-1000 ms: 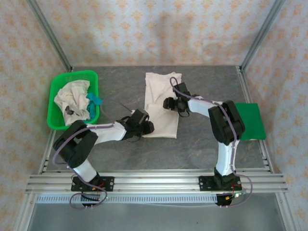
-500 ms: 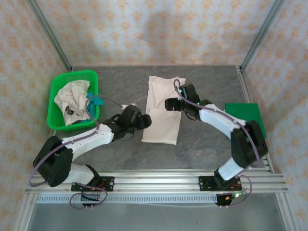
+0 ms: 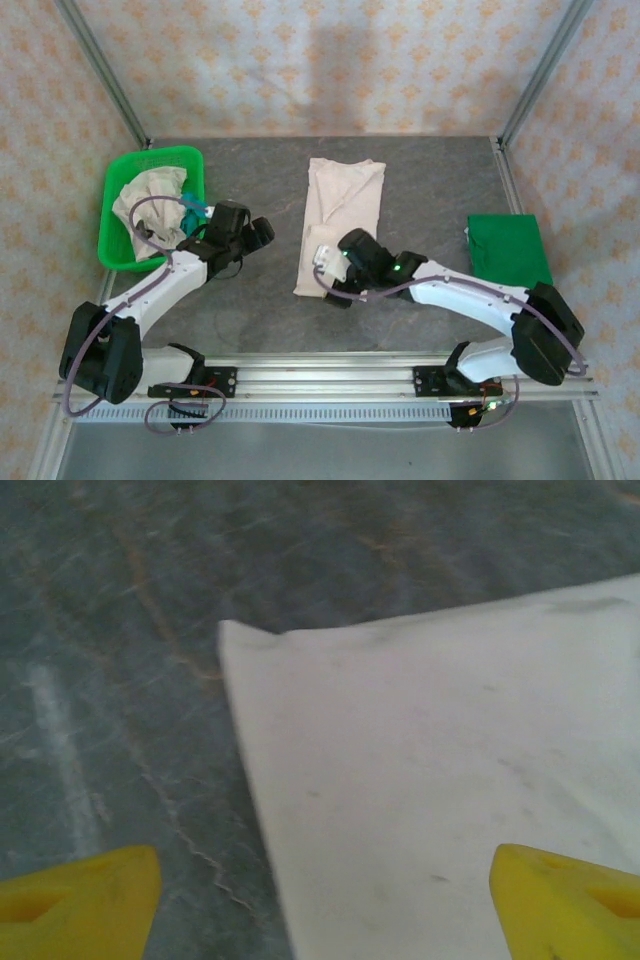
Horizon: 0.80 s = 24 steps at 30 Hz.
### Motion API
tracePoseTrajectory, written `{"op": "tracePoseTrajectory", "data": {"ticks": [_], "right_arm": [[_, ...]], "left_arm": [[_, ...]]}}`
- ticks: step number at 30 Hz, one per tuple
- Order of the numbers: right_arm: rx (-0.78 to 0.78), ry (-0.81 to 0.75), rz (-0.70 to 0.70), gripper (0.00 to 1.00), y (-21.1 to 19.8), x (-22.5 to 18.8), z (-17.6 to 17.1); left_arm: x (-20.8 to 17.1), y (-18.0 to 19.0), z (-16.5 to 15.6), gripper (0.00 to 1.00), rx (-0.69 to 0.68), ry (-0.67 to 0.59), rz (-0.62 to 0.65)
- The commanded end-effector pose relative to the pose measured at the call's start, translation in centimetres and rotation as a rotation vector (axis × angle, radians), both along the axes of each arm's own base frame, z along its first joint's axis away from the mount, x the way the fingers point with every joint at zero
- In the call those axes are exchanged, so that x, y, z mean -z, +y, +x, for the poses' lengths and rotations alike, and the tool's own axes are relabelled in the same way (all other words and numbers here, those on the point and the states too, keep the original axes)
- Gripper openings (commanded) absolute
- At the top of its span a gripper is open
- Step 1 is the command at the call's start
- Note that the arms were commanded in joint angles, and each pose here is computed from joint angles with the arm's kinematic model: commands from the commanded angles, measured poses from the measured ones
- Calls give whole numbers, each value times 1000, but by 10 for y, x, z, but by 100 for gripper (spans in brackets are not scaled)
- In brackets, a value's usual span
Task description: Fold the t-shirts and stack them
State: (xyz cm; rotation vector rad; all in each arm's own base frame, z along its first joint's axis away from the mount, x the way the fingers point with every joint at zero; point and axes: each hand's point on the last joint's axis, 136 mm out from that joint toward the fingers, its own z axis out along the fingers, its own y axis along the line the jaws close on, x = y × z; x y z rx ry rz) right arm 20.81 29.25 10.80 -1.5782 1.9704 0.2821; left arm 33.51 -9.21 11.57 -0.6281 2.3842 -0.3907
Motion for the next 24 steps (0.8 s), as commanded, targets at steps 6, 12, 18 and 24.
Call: {"op": "tracePoseTrajectory", "data": {"ticks": [6,12,18,24], "right_arm": [[-72,-19,-154,68,7,42,2],[-71,-31,-191,61,13,60,12],[-67,-31,-235,54,14,76,18],[-45,-42,-310,41,2,89,24]], "left_arm": [[15,8,-11,88,-8,53,18],[22,10,-13,88,-14,69,27],[27,9,-12,88,-12,84,27],[29,11,-13,88,-15,89,34]]}}
